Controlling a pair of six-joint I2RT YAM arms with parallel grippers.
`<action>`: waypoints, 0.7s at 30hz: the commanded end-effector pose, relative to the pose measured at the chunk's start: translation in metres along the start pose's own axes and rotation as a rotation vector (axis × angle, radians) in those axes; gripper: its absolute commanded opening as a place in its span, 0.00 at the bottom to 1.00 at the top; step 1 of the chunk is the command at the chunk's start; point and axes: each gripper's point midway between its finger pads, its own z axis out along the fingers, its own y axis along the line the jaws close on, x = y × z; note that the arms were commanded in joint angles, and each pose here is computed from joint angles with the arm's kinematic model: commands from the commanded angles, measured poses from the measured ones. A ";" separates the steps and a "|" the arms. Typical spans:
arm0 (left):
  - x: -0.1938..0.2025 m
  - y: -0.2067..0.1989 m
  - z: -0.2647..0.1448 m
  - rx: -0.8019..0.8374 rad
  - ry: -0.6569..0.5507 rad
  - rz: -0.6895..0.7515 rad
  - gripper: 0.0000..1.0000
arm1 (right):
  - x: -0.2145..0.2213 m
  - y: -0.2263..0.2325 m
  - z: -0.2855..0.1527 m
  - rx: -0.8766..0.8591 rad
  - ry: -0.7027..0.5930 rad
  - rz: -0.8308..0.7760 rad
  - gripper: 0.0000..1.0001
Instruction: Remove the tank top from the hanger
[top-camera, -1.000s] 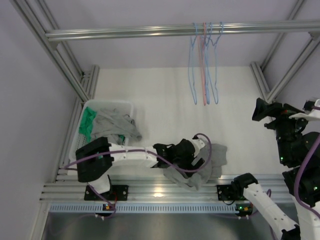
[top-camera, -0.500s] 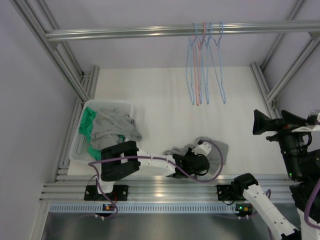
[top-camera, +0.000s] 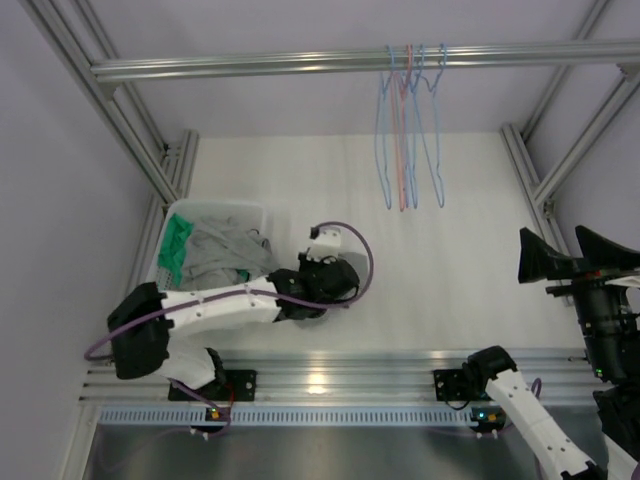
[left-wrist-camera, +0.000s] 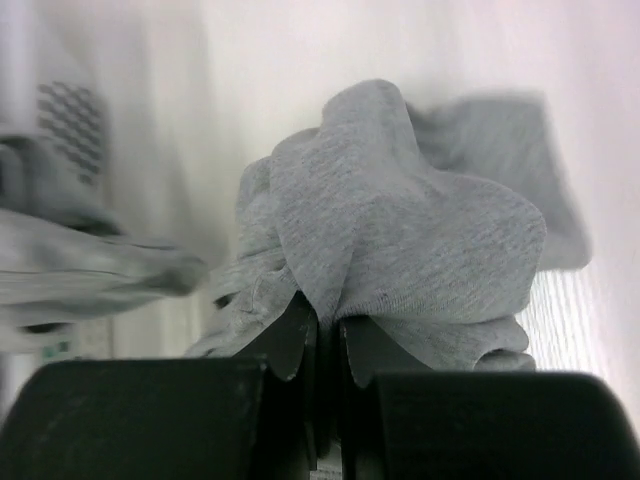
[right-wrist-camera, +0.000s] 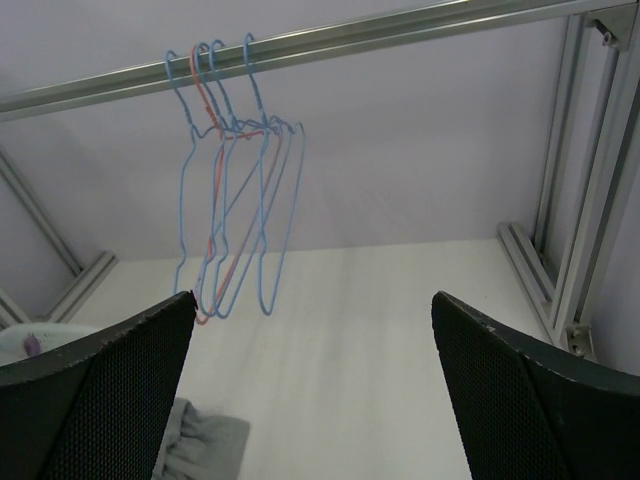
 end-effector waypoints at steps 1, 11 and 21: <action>-0.048 0.056 -0.020 -0.110 -0.083 -0.167 0.00 | -0.012 0.001 -0.008 -0.018 -0.027 -0.005 0.99; -0.047 0.169 -0.001 -0.323 0.025 -0.351 0.00 | -0.024 0.002 -0.015 -0.029 -0.062 -0.010 0.99; -0.100 0.219 -0.042 -0.376 -0.142 -0.507 0.00 | -0.024 0.002 -0.013 -0.028 -0.063 -0.012 0.99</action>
